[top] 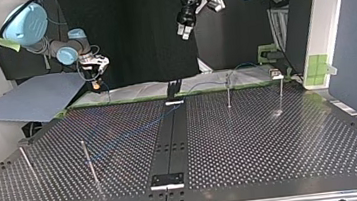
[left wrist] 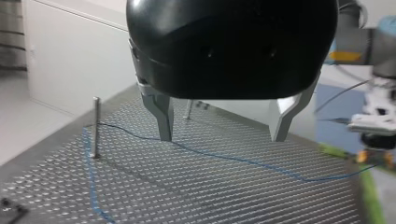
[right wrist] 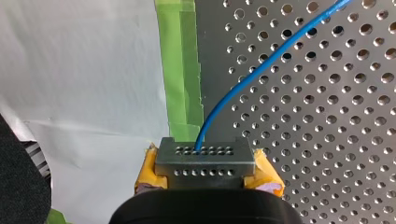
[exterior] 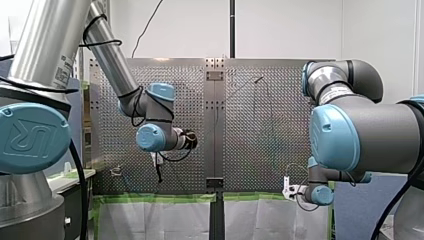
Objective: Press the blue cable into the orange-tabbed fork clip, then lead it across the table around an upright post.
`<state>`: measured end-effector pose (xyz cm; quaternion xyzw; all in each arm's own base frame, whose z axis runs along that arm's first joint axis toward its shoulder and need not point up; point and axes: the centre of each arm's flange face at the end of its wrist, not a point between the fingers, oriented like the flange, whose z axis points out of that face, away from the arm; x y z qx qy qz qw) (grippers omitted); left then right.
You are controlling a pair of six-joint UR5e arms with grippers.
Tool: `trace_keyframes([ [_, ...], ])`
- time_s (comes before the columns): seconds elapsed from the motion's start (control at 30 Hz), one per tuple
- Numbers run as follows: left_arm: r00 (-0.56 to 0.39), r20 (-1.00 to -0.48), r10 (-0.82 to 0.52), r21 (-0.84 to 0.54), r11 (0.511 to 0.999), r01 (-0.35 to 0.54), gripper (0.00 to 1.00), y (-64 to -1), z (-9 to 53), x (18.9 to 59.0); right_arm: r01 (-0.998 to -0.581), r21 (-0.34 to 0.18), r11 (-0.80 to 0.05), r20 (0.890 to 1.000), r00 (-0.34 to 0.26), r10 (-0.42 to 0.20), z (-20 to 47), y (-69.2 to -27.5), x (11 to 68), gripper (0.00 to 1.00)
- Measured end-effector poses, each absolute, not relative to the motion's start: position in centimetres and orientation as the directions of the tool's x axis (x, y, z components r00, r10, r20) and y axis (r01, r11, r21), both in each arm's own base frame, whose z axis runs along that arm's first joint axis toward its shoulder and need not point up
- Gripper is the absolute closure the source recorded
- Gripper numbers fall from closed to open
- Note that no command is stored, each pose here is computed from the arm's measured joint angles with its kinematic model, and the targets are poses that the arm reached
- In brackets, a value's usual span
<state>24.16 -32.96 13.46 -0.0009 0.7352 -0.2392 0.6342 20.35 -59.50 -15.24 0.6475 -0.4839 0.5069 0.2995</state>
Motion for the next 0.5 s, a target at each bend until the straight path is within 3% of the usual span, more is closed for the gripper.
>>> trace_keyframes([
  [0.5,-0.147,-0.938,-0.313,-0.344,0.889,0.301,0.0,-33.3,14.4,25.9,-0.93,-0.102,-0.354,0.945,0.021,-0.328,-15.3,-59.3,20.6,1.0],
])
